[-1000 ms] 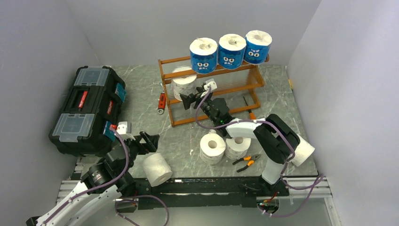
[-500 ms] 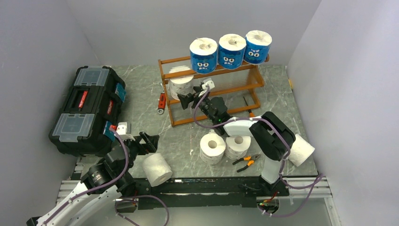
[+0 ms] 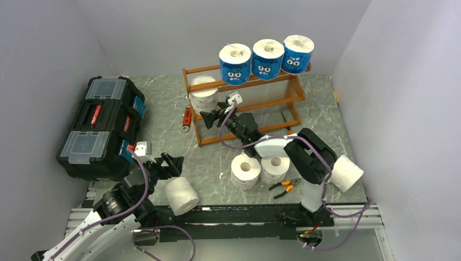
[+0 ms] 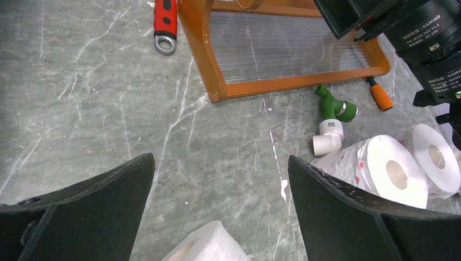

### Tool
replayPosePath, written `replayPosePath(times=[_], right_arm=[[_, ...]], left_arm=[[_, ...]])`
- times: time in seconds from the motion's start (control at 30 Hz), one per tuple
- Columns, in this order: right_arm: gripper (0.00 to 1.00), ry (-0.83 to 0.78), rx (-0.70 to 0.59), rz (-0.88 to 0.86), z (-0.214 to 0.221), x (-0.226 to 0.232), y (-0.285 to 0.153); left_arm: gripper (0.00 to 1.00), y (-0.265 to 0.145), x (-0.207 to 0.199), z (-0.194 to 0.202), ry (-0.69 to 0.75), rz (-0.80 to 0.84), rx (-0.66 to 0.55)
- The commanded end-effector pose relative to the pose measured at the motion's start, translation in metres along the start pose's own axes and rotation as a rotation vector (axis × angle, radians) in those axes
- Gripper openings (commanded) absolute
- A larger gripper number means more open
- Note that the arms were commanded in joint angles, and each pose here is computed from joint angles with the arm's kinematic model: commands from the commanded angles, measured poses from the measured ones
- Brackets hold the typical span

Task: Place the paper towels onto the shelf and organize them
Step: Place the paper towel on the shelf.

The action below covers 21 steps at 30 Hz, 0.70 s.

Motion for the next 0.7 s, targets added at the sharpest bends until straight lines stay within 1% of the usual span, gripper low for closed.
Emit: replayPosePath(times=[0.0, 0.27, 0.37, 0.47, 0.57, 0.67], right_arm=[[0.94, 0.022, -0.025, -0.043, -0.009, 0.012, 0.009], [0.95, 0.015, -0.039, -0.011, -0.017, 0.008, 0.002], [0.96, 0.016, -0.068, 0.005, -0.034, 0.007, -0.007], [0.99, 0.012, -0.103, 0.024, -0.061, 0.006, -0.022], [1.00, 0.013, -0.084, 0.029, -0.076, 0.007, -0.039], [1.00, 0.033, -0.059, -0.010, -0.097, 0.016, -0.061]], left_arm=[[0.99, -0.001, -0.002, 0.000, -0.024, 0.017, -0.005], [0.99, -0.002, -0.003, -0.001, -0.025, 0.022, -0.010], [0.99, -0.002, -0.003, -0.002, -0.023, 0.021, -0.010], [0.99, -0.003, -0.003, -0.004, -0.027, 0.018, -0.013], [0.99, -0.004, -0.001, -0.007, -0.043, -0.002, -0.020], [0.99, -0.004, 0.001, -0.008, -0.050, -0.020, -0.024]])
Point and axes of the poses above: each gripper's point midway between its finger pads, its own y axis out along the fingers, its own x axis along the line the jaws close on, z = x × y, the point moved 3 cm from there along -y, back along the fingers, and after that the axes turned 3 degrees about -y, right-handed, at the moved point
